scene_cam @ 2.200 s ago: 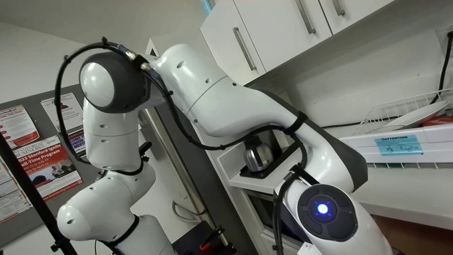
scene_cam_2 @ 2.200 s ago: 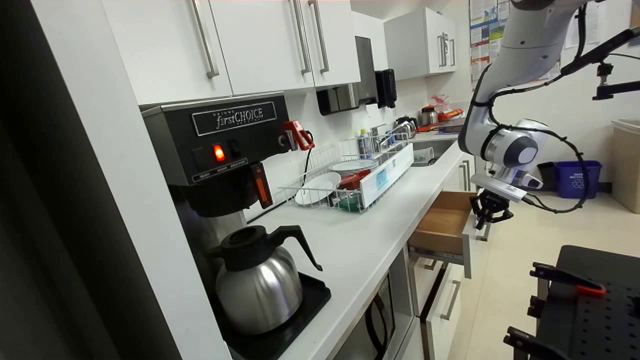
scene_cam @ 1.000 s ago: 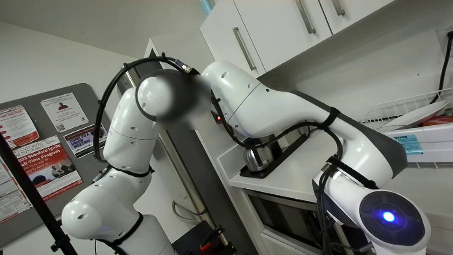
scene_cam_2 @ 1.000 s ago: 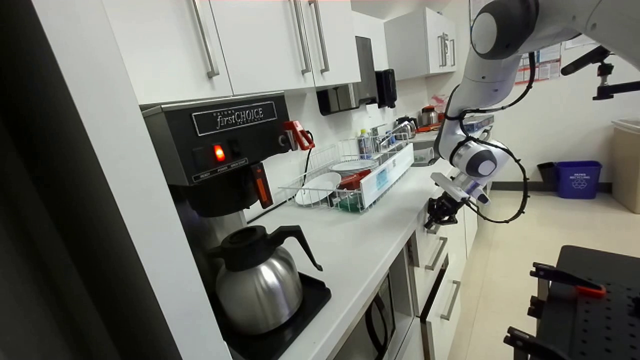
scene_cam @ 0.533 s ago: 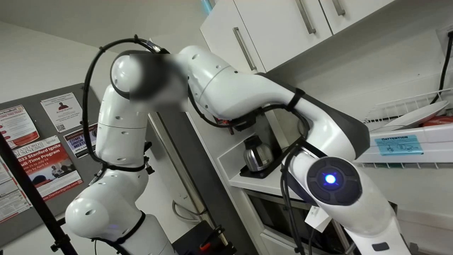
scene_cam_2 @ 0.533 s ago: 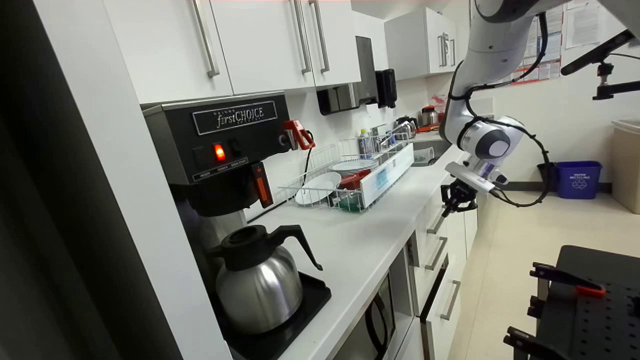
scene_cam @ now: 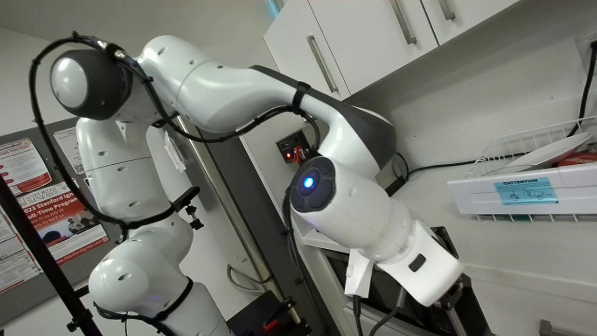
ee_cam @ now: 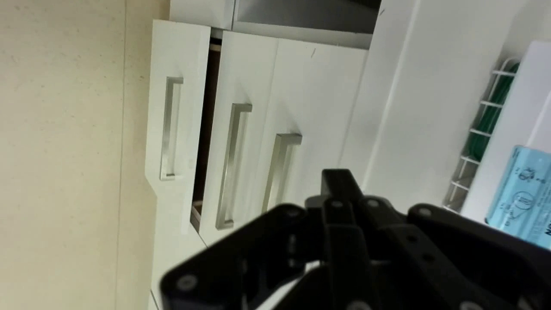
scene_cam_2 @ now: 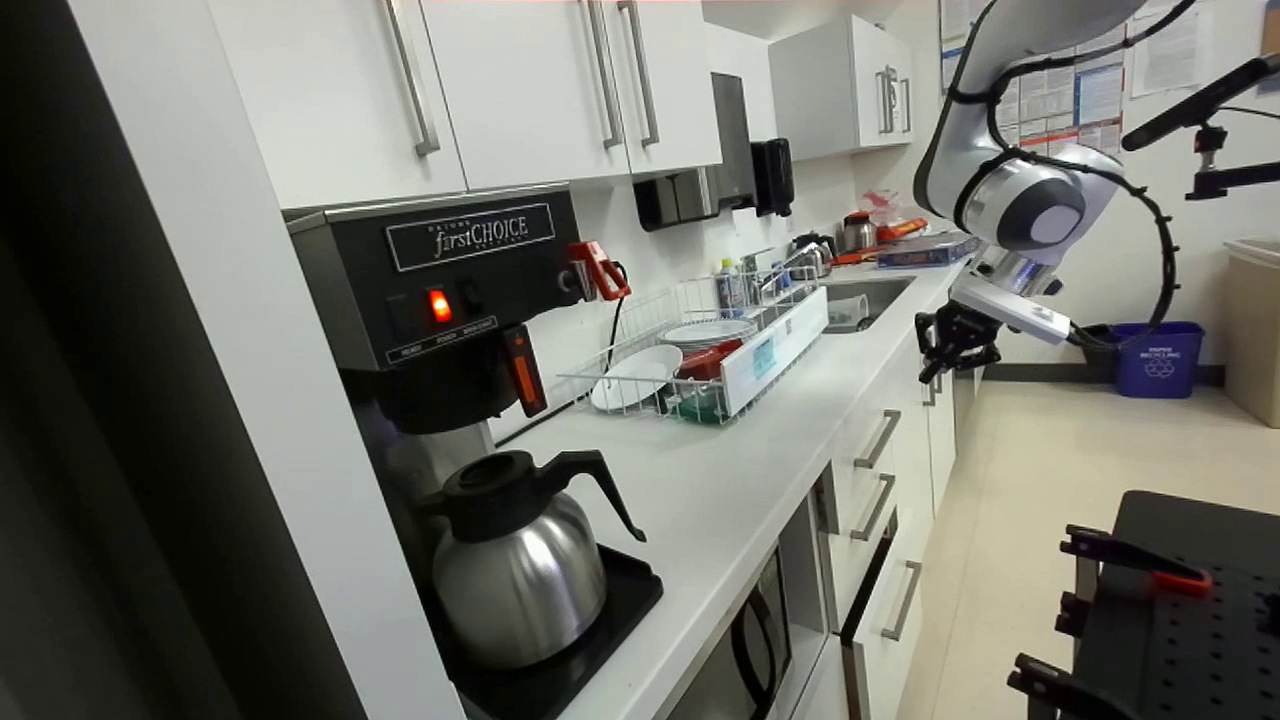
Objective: Close the top drawer
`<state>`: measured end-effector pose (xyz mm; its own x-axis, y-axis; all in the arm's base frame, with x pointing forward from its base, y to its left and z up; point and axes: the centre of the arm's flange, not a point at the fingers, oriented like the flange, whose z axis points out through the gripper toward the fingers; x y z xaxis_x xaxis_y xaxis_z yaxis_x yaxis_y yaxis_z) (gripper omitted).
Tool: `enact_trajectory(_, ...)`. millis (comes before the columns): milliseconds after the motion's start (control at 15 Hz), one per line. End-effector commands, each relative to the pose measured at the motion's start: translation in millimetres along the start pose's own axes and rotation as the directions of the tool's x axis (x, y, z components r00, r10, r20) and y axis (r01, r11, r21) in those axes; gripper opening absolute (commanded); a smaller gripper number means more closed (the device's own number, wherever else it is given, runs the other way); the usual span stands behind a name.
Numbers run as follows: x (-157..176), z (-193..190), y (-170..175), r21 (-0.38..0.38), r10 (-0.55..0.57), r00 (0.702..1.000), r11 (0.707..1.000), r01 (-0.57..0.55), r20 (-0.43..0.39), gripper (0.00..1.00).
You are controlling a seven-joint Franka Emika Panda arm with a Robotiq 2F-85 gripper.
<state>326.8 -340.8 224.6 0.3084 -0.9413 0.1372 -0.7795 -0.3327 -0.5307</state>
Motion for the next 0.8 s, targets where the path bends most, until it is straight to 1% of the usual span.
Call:
enact_trajectory(0,-51.3,-71.0,-16.0,-0.017,-0.189,0.979,0.982,0.189,-0.073,0.0)
enact_trajectory(67,-59.9,-82.5,-18.4,-0.039,-0.244,0.966,0.97,0.241,-0.088,0.0)
enact_trajectory(200,-78.3,-103.6,-22.7,-0.078,-0.319,0.941,0.947,0.312,-0.111,0.0)
enact_trajectory(333,-91.9,-115.5,-25.5,-0.105,-0.375,0.919,0.926,0.364,-0.122,0.0)
enact_trajectory(467,-104.8,-123.1,-27.5,-0.115,-0.432,0.895,0.9,0.42,-0.114,0.0)
enact_trajectory(533,-109.6,-125.0,-28.8,-0.115,-0.45,0.886,0.892,0.438,-0.113,0.0)
enact_trajectory(733,-107.5,-124.9,-40.4,-0.115,-0.471,0.873,0.881,0.459,-0.124,0.0)
